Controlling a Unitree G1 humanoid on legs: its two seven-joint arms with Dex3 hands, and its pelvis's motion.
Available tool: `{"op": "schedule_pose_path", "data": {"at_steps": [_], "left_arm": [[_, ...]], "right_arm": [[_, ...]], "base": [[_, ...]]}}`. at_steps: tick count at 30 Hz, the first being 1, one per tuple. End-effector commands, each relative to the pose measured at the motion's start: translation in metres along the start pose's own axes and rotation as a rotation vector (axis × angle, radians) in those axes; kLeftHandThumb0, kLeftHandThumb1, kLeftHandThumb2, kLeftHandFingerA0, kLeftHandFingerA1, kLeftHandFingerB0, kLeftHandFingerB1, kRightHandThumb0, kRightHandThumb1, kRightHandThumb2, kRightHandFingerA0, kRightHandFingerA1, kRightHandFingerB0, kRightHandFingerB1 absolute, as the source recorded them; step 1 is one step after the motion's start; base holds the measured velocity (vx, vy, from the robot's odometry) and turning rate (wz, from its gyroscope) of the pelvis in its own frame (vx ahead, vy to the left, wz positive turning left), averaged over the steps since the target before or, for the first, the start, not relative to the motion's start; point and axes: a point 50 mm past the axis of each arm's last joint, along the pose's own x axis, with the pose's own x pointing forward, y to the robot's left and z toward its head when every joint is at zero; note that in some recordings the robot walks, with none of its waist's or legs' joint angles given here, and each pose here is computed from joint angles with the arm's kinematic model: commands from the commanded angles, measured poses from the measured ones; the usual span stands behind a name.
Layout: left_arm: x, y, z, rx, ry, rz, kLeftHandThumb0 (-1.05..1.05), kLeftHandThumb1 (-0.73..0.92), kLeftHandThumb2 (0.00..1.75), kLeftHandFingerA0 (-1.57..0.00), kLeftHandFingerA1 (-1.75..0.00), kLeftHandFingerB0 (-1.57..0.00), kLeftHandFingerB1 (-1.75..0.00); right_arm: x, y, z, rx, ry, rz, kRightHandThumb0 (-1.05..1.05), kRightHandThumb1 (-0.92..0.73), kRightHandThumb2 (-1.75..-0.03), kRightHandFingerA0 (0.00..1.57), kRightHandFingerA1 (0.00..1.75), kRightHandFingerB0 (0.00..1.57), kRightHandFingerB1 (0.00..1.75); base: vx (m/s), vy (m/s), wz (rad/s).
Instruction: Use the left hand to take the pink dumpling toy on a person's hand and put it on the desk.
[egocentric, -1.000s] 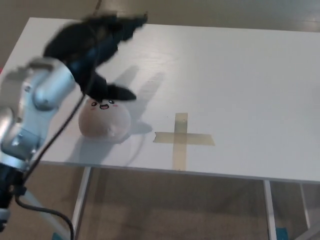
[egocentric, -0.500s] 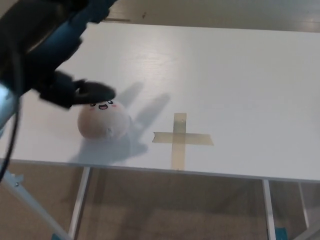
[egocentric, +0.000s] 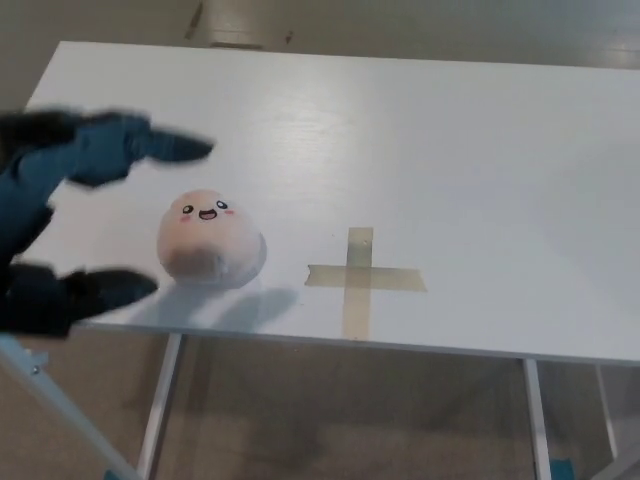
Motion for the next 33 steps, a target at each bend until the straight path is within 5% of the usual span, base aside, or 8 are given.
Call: {"op": "schedule_pose_path", "data": {"at_steps": [1, 8, 10, 13, 18, 28, 32, 33], "left_arm": [[-0.094, -0.032, 0.041, -0.493, -0.172, -0.485, -0.33, 0.56, 0.56, -0.76, -0.49, -0.61, -0.4], [-0.12, -0.099, -0.007, -0.602, 0.286, -0.637, -0.35, 0.54, 0.55, -0.76, -0.48, -0.62, -0.41], [-0.133, -0.139, -0.044, -0.562, 0.472, -0.618, -0.36, 0.55, 0.55, -0.81, -0.48, -0.65, -0.42], [-0.148, -0.176, -0.074, -0.492, 0.64, -0.62, -0.37, 0.57, 0.57, -0.82, -0.49, -0.68, -0.43], [-0.17, -0.224, -0.123, -0.433, 0.967, -0.627, -0.37, 0.58, 0.58, -0.82, -0.47, -0.7, -0.43], [-0.2, -0.247, -0.164, -0.672, 1.501, -0.274, -0.36, 0.58, 0.58, -0.84, -0.5, -0.7, -0.45], [-0.22, -0.246, -0.162, -0.595, 1.51, -0.394, -0.44, 0.56, 0.62, -0.81, -0.74, -0.61, -0.44], [-0.219, -0.242, -0.165, -0.573, 1.499, -0.435, -0.45, 0.63, 0.6, -0.75, -0.47, -0.57, -0.4]], "right_arm": [[-0.003, 0.009, -0.026, -0.032, 0.071, 0.025, -0.29, -0.77, -0.63, 0.54, 0.41, 0.48, 0.38], [-0.003, 0.012, -0.029, -0.02, 0.077, 0.017, -0.29, -0.77, -0.64, 0.52, 0.4, 0.48, 0.39], [-0.003, 0.012, -0.029, -0.003, 0.067, -0.007, -0.34, -0.63, -0.91, 0.49, 0.56, 0.43, 0.53], [-0.003, 0.012, -0.03, 0.004, 0.057, -0.044, -0.28, -0.76, -0.63, 0.56, 0.42, 0.54, 0.41], [-0.005, 0.015, -0.032, 0.056, 0.016, -0.136, -0.26, -0.74, -0.62, 0.66, 0.45, 0.57, 0.42], [-0.006, 0.028, -0.033, 0.264, -0.036, -0.147, -0.29, -0.72, -0.61, 0.68, 0.47, 0.57, 0.43], [-0.006, 0.03, -0.03, 0.252, -0.039, -0.123, -0.3, -0.72, -0.61, 0.66, 0.47, 0.55, 0.42], [-0.005, 0.029, -0.028, 0.246, -0.045, -0.118, -0.31, -0.72, -0.61, 0.65, 0.46, 0.54, 0.42]], "base": [[0.0, 0.0, 0.0], [0.0, 0.0, 0.0], [0.0, 0.0, 0.0], [0.0, 0.0, 0.03], [0.0, 0.0, 0.0], [0.0, 0.0, 0.0], [0.0, 0.0, 0.0], [0.0, 0.0, 0.0]]}}
